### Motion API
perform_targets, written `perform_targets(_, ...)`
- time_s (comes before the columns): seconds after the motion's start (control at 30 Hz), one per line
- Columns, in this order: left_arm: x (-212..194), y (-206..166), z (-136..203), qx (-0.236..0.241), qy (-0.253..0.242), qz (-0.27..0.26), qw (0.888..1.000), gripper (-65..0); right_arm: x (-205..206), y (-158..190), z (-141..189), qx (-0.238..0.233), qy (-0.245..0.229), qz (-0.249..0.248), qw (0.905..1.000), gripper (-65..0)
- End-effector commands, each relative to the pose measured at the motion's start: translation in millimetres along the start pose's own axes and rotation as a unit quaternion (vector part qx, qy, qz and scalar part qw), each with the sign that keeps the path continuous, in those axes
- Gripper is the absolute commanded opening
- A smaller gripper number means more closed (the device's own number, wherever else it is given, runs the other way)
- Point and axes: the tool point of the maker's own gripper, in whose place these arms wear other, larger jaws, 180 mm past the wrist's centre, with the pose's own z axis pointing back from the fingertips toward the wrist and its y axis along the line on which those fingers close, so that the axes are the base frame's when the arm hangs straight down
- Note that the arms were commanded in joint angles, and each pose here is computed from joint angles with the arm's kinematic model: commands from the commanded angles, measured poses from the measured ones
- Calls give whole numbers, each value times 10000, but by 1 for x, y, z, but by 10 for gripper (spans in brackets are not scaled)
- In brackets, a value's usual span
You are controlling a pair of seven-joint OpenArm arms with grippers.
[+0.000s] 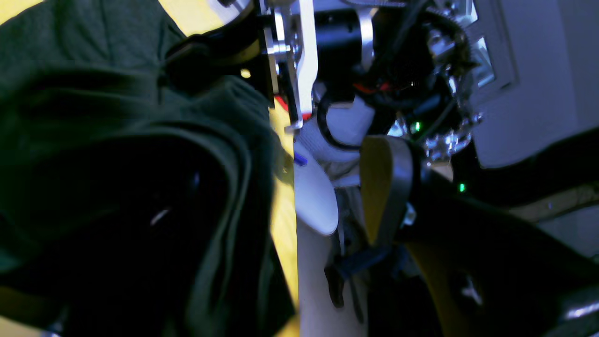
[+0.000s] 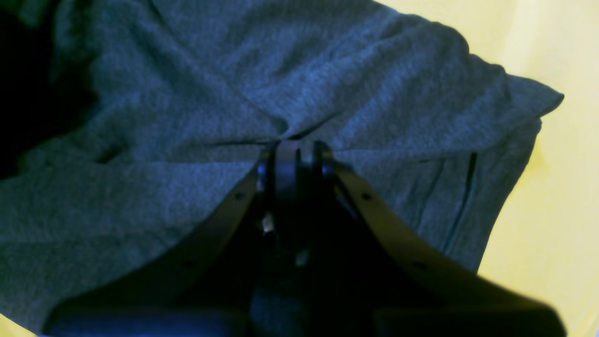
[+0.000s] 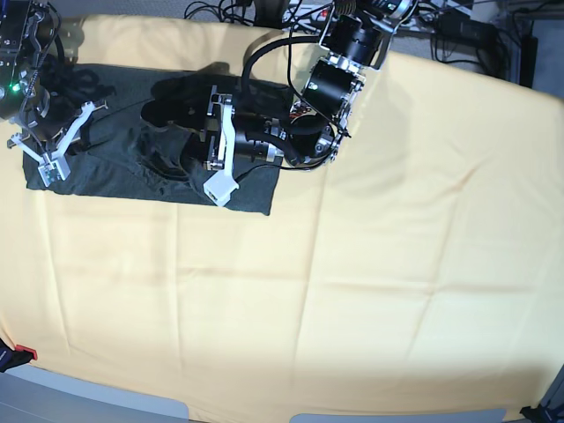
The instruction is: Fold the T-shirt properly
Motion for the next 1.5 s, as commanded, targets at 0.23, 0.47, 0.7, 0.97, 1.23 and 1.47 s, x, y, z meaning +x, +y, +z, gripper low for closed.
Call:
perform_targets(0.23, 24, 18, 9, 579, -138, -494, 9970, -239, 11, -7, 4, -99, -158, 84, 9998, -558)
perform_targets(0.47, 69, 31, 40, 981, -712, -732, 9899, -650, 20, -15, 5, -255, -318, -86, 9991, -557)
perform_targets(0.7, 76, 36, 53, 1127, -753, -742, 9880, -650, 51, -53, 19, -770, -802, -343, 9932, -382)
perform_targets(0.97, 69, 51, 87, 1535, -492, -806, 9836, -650, 31, -116, 66, -1388, -1096, -1605, 9711, -286)
perform_targets(1.23, 72, 64, 148, 2078, -278, -926, 9734, -650, -27, -114, 71, -648, -859, -2612, 9593, -286)
perform_targets(1.47, 84, 64, 190, 2413, -194, -1091, 9641, -650, -70, -97, 49, 304, -583, -3232, 9440, -286)
